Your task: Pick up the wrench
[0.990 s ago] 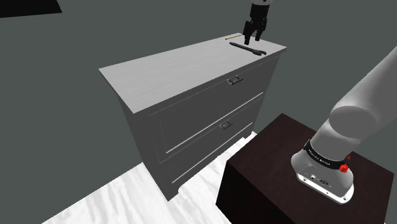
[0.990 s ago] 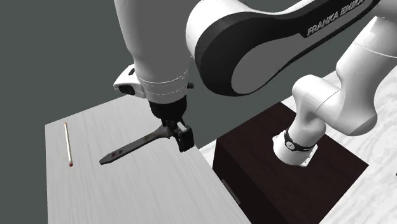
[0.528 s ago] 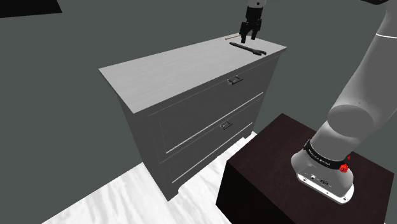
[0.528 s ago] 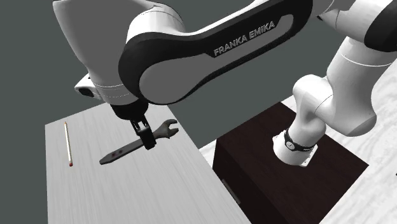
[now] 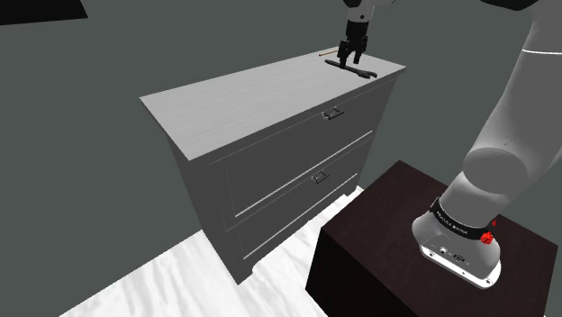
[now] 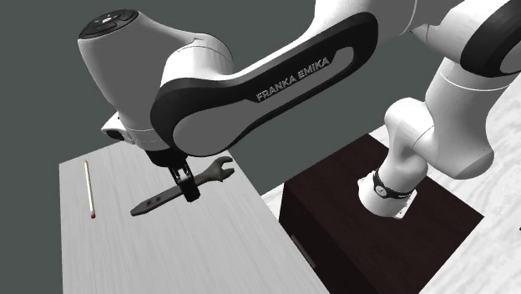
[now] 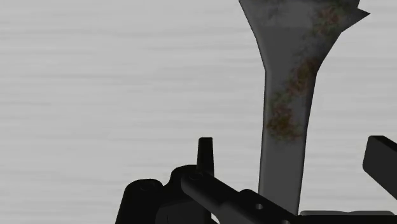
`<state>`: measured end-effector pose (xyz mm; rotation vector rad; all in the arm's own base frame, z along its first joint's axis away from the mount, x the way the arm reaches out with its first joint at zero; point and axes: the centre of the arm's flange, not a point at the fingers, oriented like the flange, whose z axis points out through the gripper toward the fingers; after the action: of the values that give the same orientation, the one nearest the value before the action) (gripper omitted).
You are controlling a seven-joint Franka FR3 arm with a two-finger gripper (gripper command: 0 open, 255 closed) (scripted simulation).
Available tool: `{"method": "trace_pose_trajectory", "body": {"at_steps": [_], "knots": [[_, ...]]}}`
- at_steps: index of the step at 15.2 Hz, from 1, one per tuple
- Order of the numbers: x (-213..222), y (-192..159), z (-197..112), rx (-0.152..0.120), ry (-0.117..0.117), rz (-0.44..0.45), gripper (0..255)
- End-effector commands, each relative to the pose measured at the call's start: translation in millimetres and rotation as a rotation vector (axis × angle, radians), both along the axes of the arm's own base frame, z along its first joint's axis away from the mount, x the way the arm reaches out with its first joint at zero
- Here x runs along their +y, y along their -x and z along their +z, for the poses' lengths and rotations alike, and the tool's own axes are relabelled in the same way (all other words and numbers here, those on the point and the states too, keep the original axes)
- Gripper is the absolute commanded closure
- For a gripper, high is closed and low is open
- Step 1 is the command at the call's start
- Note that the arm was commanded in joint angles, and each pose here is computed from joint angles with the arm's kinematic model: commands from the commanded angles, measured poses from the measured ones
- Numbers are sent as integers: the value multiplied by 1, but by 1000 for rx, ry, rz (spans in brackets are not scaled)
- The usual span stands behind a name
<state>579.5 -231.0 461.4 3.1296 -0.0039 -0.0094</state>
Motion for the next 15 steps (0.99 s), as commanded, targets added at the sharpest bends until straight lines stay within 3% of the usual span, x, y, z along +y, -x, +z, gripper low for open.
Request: {"method": "trace_pose_trajectory", "body": {"at_steps": [1, 2, 3, 12, 15], "knots": [[0, -1, -8, 0, 0, 0, 0], [0, -1, -8, 0, 0, 0, 0], [0, -1, -8, 0, 0, 0, 255], [0, -1, -8, 0, 0, 0, 255], [0, -1, 8, 0, 0, 0, 255]]}}
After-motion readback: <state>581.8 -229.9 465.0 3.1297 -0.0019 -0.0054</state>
